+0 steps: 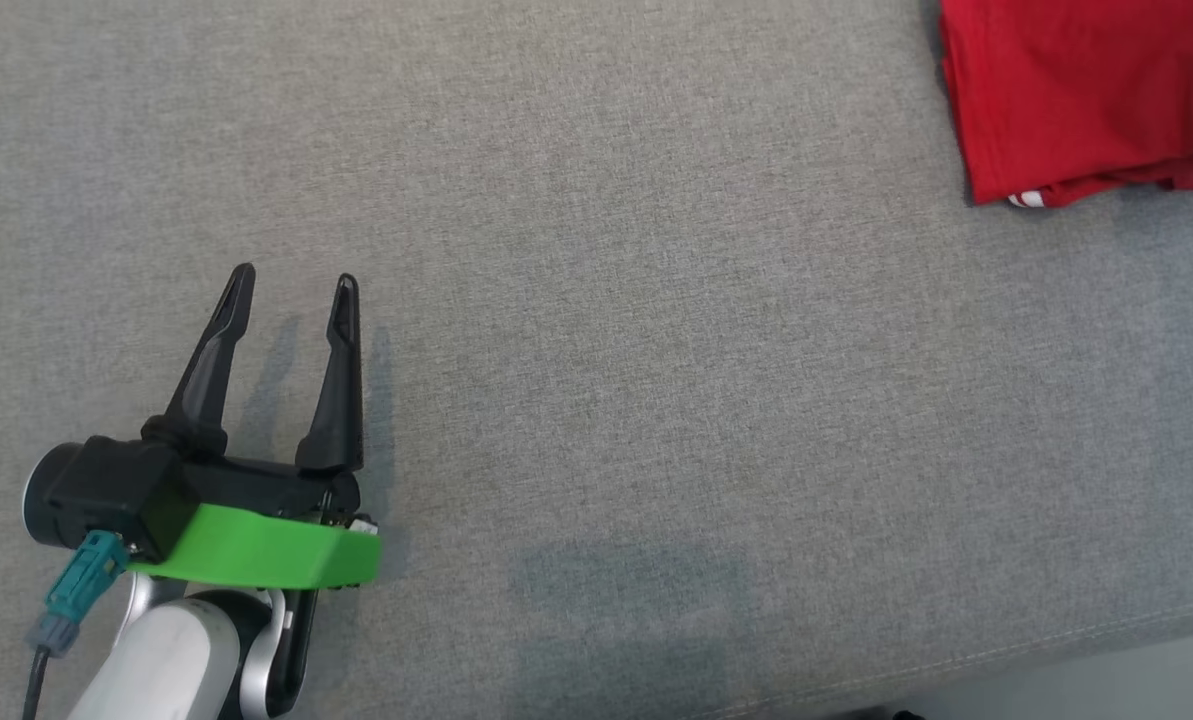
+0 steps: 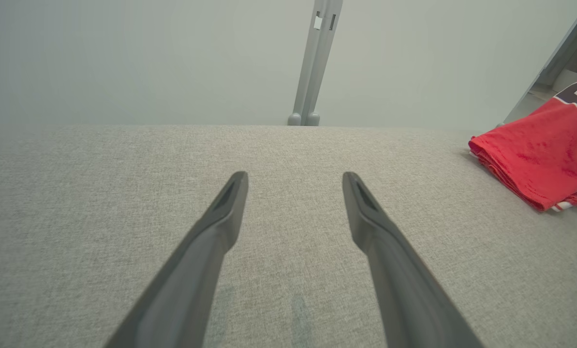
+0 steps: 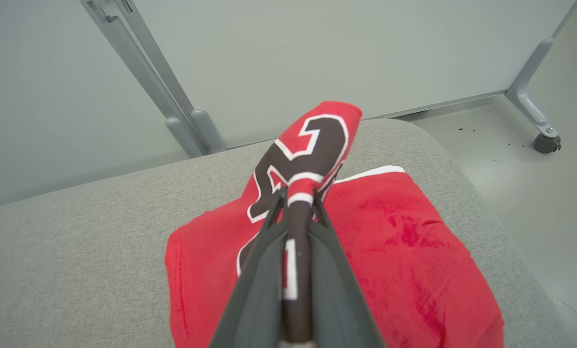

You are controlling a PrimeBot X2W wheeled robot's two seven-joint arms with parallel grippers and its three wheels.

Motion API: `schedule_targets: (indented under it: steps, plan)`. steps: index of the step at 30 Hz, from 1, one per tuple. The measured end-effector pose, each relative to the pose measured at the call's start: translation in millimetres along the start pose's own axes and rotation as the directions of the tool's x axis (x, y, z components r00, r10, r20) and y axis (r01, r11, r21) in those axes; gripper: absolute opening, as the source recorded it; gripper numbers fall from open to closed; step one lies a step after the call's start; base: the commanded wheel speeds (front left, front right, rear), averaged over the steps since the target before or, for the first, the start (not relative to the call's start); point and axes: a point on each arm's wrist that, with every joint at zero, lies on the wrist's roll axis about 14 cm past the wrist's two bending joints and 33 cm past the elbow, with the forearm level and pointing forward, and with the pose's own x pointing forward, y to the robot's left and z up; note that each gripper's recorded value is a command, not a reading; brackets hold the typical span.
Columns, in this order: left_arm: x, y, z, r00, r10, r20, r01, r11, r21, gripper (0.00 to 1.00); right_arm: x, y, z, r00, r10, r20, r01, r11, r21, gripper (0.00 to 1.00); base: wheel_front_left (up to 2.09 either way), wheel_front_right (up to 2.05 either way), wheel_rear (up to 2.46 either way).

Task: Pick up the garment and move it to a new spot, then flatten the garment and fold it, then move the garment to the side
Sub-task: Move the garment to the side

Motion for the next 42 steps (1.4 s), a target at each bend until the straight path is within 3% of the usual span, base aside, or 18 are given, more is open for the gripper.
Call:
schedule_targets:
  steps: [12,13,14,15,23,28,38,42]
  plan:
    - [19.2,-1.8,-37.3,0.995,-0.043,-0.094,0.042,0.999,-0.014,1.0,24.1,-57.0,0.0,0.982,-0.188,0.018,0.189,0.98,-0.065,0.0,0.0,0.0,0.0]
    - [18.5,0.3,-37.0,0.995,-0.038,-0.096,0.037,0.999,-0.01,1.0,25.5,-61.6,-0.3,0.978,-0.205,0.024,0.206,0.975,-0.082,0.27,0.0,0.0,0.0]
    - [17.7,2.6,-37.0,0.995,-0.031,-0.098,0.03,1.0,-0.007,1.0,27.1,-65.4,0.5,0.975,-0.221,0.039,0.224,0.969,-0.103,0.88,0.0,0.0,0.0]
    - [16.7,4.3,-37.6,0.994,-0.025,-0.103,0.025,1.0,-0.005,1.0,28.6,-68.7,2.3,0.97,-0.234,0.063,0.241,0.963,-0.119,1.0,0.0,0.0,0.0]
    - [11.1,10.2,-33.4,0.996,0.009,-0.094,-0.01,1.0,-0.004,1.0,36.5,-65.3,-0.9,0.951,-0.238,0.199,0.274,0.944,-0.181,1.0,0.0,0.0,0.0]
    - [4.5,7.0,-24.8,0.997,0.02,-0.069,-0.021,1.0,-0.008,1.0,25.5,-47.2,13.4,0.944,-0.166,0.286,0.239,0.94,-0.244,1.0,0.0,0.0,0.0]
    - [-16.2,-1.0,-1.1,0.998,0.058,-0.013,-0.058,0.997,-0.044,1.0,-33.3,0.1,19.6,0.925,0.03,0.379,0.101,0.942,-0.319,1.0,0.0,0.0,0.0]
    - [-27.6,4.8,5.3,0.996,0.085,0.0,-0.085,0.996,-0.017,1.0,-67.7,12.8,18.4,0.899,0.079,0.431,0.065,0.948,-0.311,1.0,0.0,0.0,0.0]
